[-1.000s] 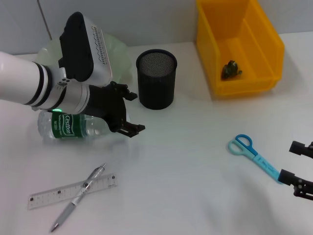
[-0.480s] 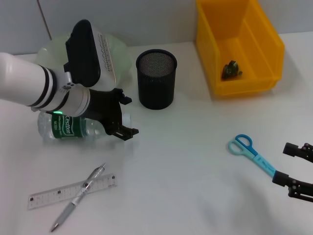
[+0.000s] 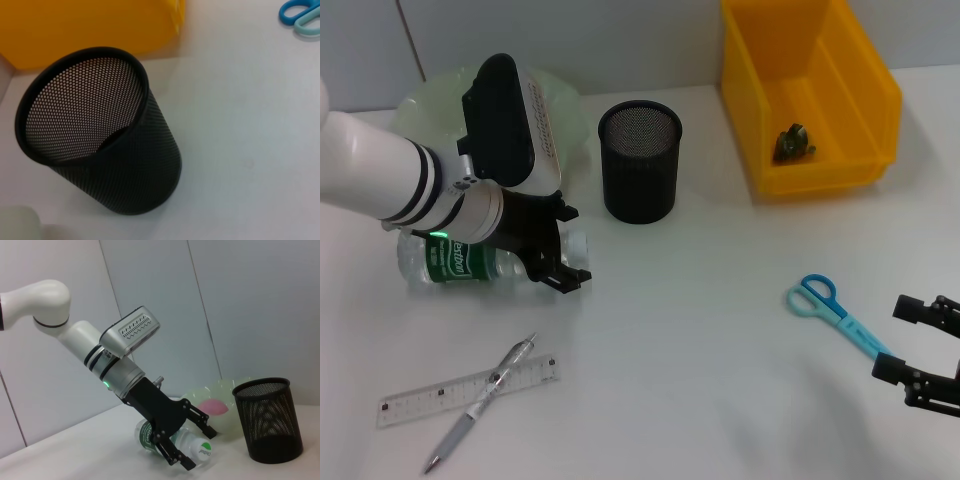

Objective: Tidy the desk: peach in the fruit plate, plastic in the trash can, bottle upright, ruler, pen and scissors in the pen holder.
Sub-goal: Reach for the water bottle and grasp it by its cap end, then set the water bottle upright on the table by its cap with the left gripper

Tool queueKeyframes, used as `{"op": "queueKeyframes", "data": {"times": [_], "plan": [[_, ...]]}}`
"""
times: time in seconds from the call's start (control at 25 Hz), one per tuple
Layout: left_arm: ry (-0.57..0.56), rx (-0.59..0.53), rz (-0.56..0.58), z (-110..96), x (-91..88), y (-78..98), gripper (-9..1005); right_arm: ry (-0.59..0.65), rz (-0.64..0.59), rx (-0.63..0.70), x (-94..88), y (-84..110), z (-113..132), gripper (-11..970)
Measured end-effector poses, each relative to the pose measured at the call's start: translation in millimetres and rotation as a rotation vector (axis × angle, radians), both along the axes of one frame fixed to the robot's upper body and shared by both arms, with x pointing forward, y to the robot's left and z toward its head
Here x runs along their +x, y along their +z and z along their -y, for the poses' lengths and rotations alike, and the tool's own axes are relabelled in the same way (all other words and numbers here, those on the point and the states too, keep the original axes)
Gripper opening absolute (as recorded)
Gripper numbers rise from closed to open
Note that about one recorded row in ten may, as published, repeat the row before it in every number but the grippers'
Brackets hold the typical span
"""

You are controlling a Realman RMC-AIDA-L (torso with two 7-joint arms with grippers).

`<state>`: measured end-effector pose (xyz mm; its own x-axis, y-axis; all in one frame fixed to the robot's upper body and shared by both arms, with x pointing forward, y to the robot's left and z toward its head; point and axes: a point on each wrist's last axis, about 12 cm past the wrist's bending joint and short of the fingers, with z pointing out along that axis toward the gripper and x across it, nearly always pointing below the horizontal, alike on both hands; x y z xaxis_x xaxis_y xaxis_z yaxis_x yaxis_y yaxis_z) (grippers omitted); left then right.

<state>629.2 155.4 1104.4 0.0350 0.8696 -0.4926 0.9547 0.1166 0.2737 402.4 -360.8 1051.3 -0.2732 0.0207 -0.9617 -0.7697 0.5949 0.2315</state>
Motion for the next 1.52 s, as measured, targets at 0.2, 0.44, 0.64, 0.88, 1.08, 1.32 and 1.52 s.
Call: {"op": "queueKeyframes", "data": {"times": [0.2,0.44,0.64,0.88,1.08,1.32,1.52], "plan": [[-0.015,0.015,-0.004,1.2,-2.6,-3.0,837,-0.002,-0.009,0.0,0.0,-0.7,-0.1,841],[-0.015,0.017,0.001,1.6,-2.7,-3.8,751,0.003,-0.013,0.003,0.6,-0.9,-1.2,841],[-0.019,0.021,0.01,2.3,-2.8,-4.6,577,0.001,-0.018,0.006,0.5,-0.9,-1.1,841],[-0.036,0.035,0.015,4.8,-4.2,-5.9,445,-0.002,-0.022,0.014,0.6,-1.7,-1.4,841],[-0.058,-0.013,0.008,10.2,-9.0,2.9,445,-0.003,-0.028,0.023,1.0,-2.5,-1.6,841],[-0.069,-0.07,0.016,7.2,-14.3,15.0,445,-0.003,-0.028,0.024,1.1,-2.4,-1.6,841],[-0.042,-0.134,0.008,-0.8,-17.0,23.2,445,0.0,-0.026,0.027,2.4,-1.9,-2.3,841]]}}
